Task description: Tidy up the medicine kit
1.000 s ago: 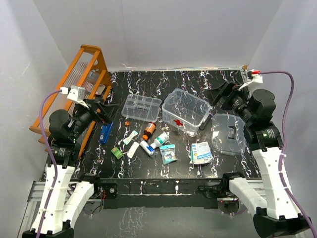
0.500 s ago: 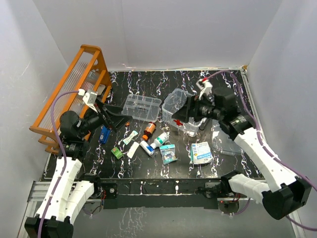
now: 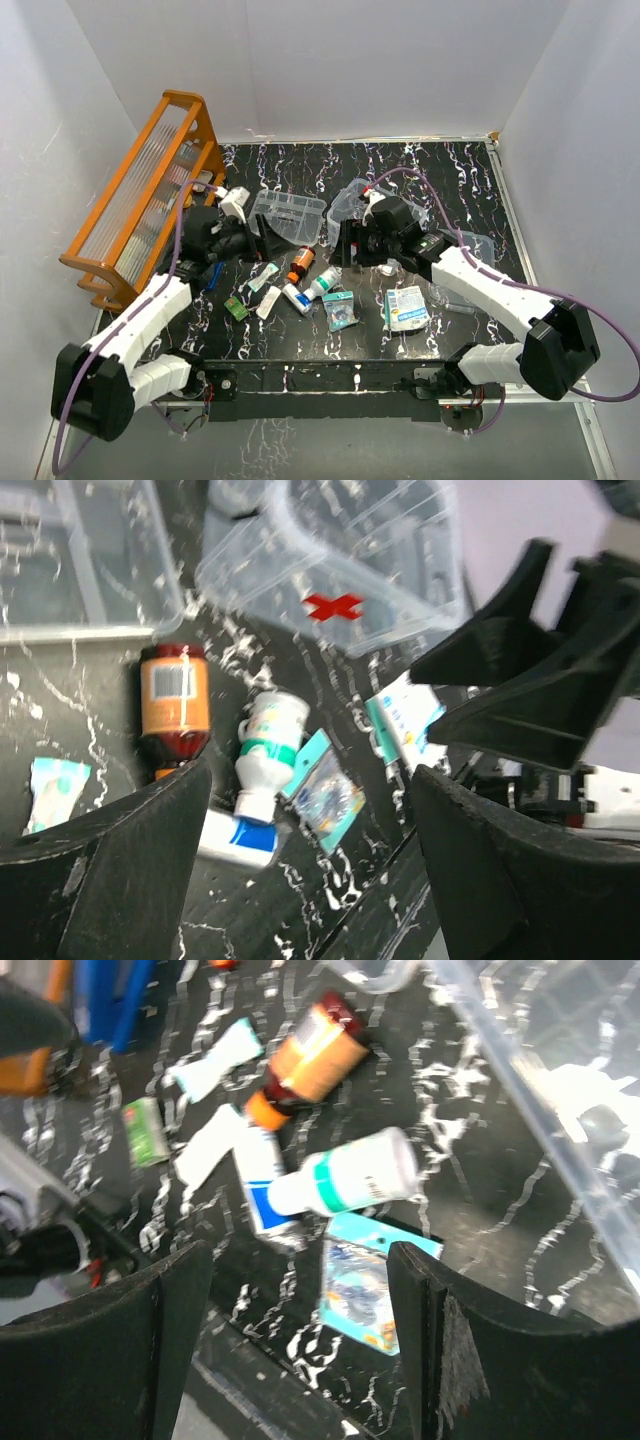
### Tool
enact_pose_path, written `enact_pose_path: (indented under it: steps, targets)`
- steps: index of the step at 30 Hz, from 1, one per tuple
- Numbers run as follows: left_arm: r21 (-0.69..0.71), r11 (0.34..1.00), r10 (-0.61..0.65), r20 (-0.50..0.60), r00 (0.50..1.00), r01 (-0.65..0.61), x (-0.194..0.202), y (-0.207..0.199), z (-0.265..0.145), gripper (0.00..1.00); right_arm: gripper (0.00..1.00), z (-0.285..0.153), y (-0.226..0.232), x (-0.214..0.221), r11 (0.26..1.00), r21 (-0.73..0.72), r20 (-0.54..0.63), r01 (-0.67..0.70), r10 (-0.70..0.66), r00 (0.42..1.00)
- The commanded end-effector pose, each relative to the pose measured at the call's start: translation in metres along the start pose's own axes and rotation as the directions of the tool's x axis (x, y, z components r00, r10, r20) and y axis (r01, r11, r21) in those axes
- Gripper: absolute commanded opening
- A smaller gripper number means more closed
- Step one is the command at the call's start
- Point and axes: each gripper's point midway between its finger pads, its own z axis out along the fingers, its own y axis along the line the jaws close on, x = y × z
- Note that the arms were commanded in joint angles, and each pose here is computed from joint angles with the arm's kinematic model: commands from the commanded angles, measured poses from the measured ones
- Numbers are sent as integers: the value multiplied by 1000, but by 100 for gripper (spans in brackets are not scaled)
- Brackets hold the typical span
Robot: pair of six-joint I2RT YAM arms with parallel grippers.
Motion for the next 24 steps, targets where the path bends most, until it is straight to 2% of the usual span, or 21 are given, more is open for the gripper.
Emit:
enact_pose_path:
  steps: [1, 8, 18, 21, 24]
  targets:
    - [-171, 985, -12, -84, 996, -2, 20, 30, 20, 77, 68, 2, -40, -13, 977, 213, 96, -19, -1, 995]
    - [-291, 956, -44, -218, 975, -22, 53, 65, 49, 67, 64, -2, -82, -10, 914, 406, 115, -11, -39, 993]
    - [-366, 928, -78, -365, 928, -66, 85, 90, 72, 63, 55, -16, -117, -13, 818, 575, 140, -9, -87, 986]
    - [-379, 921, -72, -392, 917, -90, 89, 94, 76, 60, 55, -15, -114, -13, 825, 564, 122, 15, -101, 987]
    - [-399, 908, -53, -416, 908, -130, 91, 100, 78, 56, 55, -10, -97, -15, 874, 481, 101, 70, -135, 986]
